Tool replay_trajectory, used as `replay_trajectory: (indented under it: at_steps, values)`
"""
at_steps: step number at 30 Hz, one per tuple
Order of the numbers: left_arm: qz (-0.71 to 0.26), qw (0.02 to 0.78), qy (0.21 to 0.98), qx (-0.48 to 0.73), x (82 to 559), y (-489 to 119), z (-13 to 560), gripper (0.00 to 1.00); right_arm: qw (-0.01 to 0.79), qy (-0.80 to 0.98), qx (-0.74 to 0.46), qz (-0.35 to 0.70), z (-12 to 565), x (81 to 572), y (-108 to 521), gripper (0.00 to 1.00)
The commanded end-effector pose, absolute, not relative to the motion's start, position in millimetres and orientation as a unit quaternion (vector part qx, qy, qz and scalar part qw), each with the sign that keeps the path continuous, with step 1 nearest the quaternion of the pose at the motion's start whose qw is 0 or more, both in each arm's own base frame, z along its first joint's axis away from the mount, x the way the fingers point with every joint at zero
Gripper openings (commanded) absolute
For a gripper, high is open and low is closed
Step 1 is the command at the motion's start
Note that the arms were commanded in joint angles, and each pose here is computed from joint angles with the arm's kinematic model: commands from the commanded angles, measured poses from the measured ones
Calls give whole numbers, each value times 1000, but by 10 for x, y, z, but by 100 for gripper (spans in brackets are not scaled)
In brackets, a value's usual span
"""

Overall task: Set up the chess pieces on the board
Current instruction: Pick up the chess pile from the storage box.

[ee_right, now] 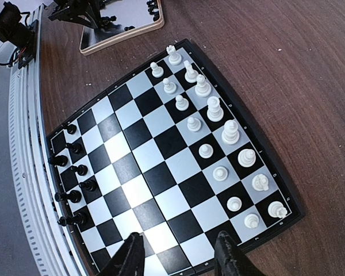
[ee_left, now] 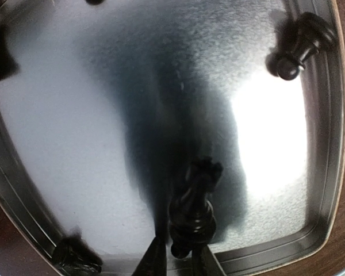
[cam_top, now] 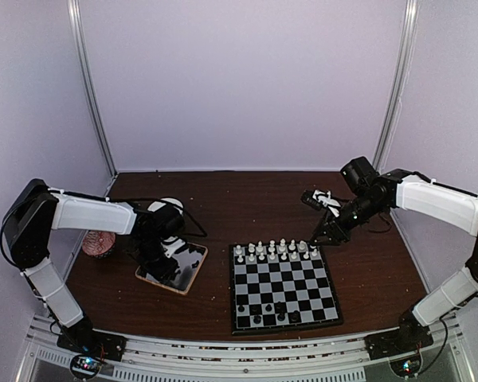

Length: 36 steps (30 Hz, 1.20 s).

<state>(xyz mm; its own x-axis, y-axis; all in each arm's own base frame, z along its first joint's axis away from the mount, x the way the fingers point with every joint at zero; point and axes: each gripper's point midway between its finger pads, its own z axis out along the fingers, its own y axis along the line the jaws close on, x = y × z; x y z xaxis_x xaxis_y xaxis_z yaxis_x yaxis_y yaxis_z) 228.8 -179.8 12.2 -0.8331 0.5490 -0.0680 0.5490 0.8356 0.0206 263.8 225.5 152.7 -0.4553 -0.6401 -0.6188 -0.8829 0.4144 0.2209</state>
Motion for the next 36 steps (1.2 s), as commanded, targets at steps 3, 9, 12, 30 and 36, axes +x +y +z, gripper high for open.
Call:
replay_trajectory:
  at_steps: [3,9,12,30,36]
  values:
    - [-1,54,952,302,2347,-1885,88,13,227,805,-472,278,1558,2636,2279,43]
    - [9,75,947,311,2475,-1940,102,6,229,807,-464,285,1586,2648,2298,42]
    - [17,94,946,311,2525,-1928,187,2,231,808,-460,287,1610,2661,2308,42]
    - [-219,316,819,426,2322,-3410,1561,0,118,785,-423,436,1940,2577,3043,43]
    - [-366,331,773,400,2209,-4020,1950,0,95,767,-426,470,2054,2450,3392,44]
